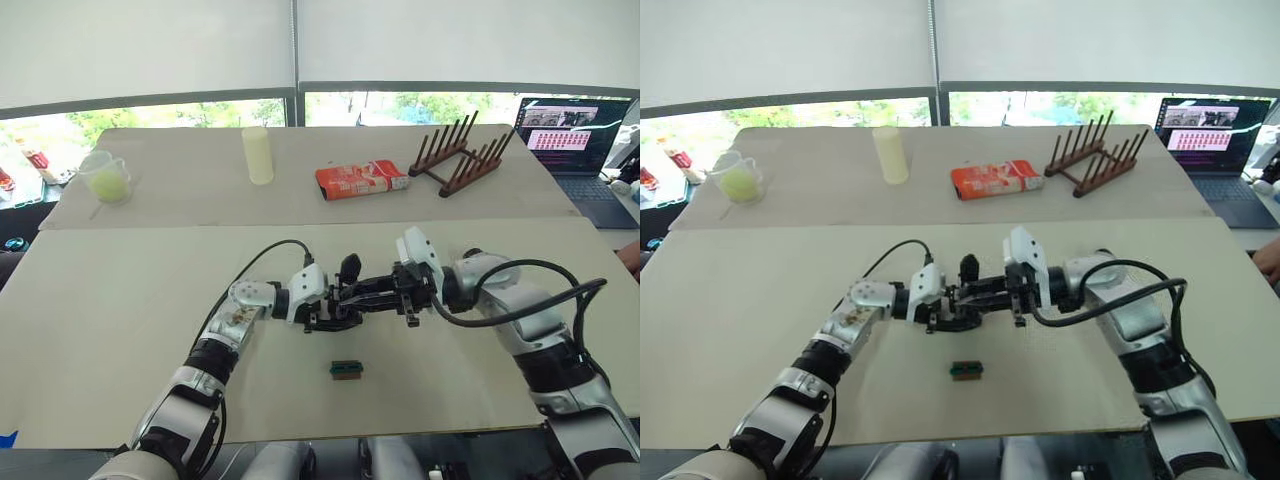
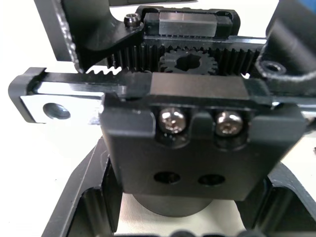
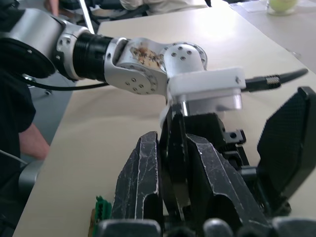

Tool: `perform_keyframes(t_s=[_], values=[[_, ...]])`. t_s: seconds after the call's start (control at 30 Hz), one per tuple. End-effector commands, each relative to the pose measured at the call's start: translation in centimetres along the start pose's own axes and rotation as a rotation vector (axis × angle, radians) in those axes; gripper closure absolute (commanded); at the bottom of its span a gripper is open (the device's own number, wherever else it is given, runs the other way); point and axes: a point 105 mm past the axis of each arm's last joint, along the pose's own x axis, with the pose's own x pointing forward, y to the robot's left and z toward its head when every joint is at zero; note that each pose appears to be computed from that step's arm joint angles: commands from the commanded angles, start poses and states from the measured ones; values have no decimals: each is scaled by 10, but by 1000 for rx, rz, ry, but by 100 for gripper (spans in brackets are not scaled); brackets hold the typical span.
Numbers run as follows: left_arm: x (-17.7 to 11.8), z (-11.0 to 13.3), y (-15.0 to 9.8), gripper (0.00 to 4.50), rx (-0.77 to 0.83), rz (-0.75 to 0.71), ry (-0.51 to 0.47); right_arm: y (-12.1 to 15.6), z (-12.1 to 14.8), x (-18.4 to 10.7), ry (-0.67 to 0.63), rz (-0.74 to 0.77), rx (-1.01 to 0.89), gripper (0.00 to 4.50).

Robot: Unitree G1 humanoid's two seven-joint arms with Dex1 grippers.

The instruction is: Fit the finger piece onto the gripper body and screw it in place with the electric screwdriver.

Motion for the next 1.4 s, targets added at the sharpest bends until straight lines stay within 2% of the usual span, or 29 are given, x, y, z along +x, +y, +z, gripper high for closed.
perform_keyframes(t_s=[0.03,0.17,0.3,0.47,0.83,0.97,1.13,1.4], values=[[-5,17,12,212,46,47,-50,1,-57,-6,197,-38,175,417],[-7,18,13,212,47,49,-49,7,-53,6,198,73,176,417],[-9,19,14,212,47,58,-48,-1,-53,15,215,89,183,417],[-11,17,14,212,43,64,-45,6,-60,14,326,111,158,417],[-7,19,16,212,38,64,-52,13,-49,12,361,51,196,417],[-6,19,17,212,36,64,-53,10,-50,12,373,36,252,417],[-4,21,17,212,37,61,-57,-7,-62,9,430,-65,288,417],[-6,22,20,212,33,79,-63,8,-55,10,411,55,226,417]])
